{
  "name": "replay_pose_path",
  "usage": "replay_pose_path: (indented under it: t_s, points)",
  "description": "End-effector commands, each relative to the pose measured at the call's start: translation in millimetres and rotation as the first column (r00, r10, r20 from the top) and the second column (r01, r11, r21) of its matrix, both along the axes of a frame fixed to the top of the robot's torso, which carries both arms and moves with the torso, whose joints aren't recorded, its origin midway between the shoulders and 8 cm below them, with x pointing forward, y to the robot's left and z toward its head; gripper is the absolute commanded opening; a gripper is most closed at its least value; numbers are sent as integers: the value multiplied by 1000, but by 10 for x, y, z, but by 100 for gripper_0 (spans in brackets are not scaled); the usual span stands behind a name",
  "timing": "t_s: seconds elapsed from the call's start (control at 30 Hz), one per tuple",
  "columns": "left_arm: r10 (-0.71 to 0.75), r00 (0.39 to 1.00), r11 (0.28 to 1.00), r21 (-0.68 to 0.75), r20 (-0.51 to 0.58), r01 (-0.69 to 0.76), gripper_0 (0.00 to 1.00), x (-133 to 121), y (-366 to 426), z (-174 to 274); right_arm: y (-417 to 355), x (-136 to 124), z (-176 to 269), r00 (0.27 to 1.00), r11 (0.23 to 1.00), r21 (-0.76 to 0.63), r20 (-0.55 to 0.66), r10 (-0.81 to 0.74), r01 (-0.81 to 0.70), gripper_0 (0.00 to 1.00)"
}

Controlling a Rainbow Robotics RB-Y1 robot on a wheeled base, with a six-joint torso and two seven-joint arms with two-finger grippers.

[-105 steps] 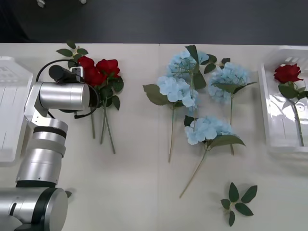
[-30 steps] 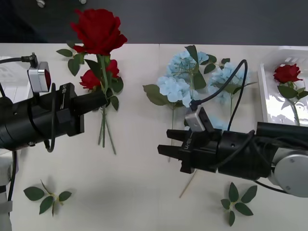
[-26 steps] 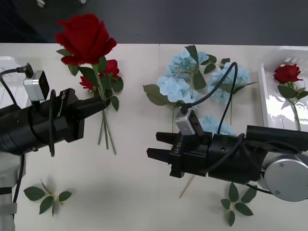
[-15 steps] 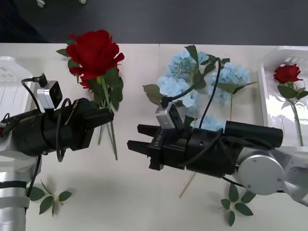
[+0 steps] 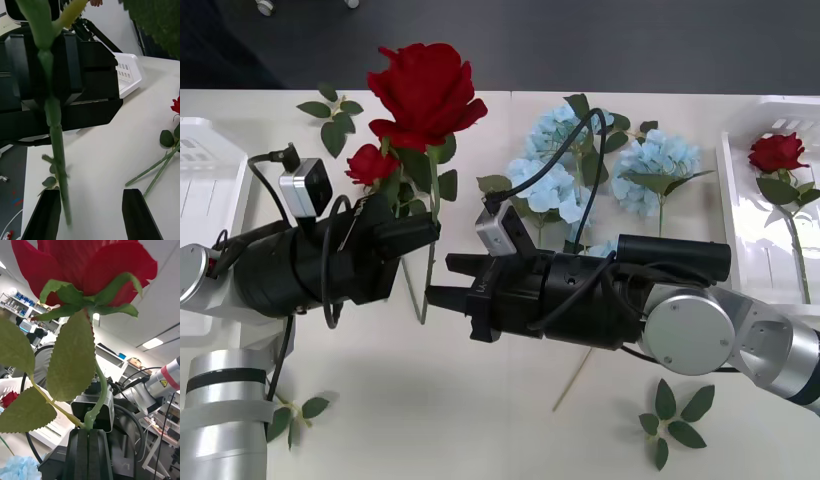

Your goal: Put the red flowers into the right box and the blue flowers into the left box

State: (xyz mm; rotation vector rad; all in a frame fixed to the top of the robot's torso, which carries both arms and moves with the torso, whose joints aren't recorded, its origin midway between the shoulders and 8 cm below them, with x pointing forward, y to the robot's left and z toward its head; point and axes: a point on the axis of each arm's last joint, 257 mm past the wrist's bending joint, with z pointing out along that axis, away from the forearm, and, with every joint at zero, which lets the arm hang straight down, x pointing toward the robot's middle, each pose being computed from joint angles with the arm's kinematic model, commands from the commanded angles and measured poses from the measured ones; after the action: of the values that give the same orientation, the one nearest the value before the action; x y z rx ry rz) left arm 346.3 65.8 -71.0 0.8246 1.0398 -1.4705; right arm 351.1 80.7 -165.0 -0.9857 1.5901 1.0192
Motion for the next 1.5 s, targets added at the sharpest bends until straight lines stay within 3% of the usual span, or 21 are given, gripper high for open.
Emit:
replay_pose_path:
  t_s: [0.03,0.77,0.8,0.9,0.93,1.37,1.5]
  points:
    - [-29,999,1000,-1,33,29,0,-13,-126,155,93,-14,218,998,999,18,52,26,-27,48]
    - [-2,1000,1000,-13,25,2,0,56,-96,184,344,-17,148,998,998,14,23,65,-65,48]
    - [-2,1000,1000,-14,25,2,0,55,-95,187,344,-17,148,998,998,13,24,65,-65,44]
    - [1,1000,1000,-15,22,-1,0,61,-83,181,359,-35,145,997,998,15,19,68,-68,6]
    - [2,1000,1000,-13,24,-1,0,60,-80,182,365,-38,147,997,997,16,20,69,-69,0]
    - [4,1000,1000,-11,22,-4,0,64,-62,172,334,0,165,998,998,20,20,59,-59,0]
    - [25,1000,1000,-19,13,-25,39,117,-45,185,289,42,171,999,999,18,21,50,-50,0]
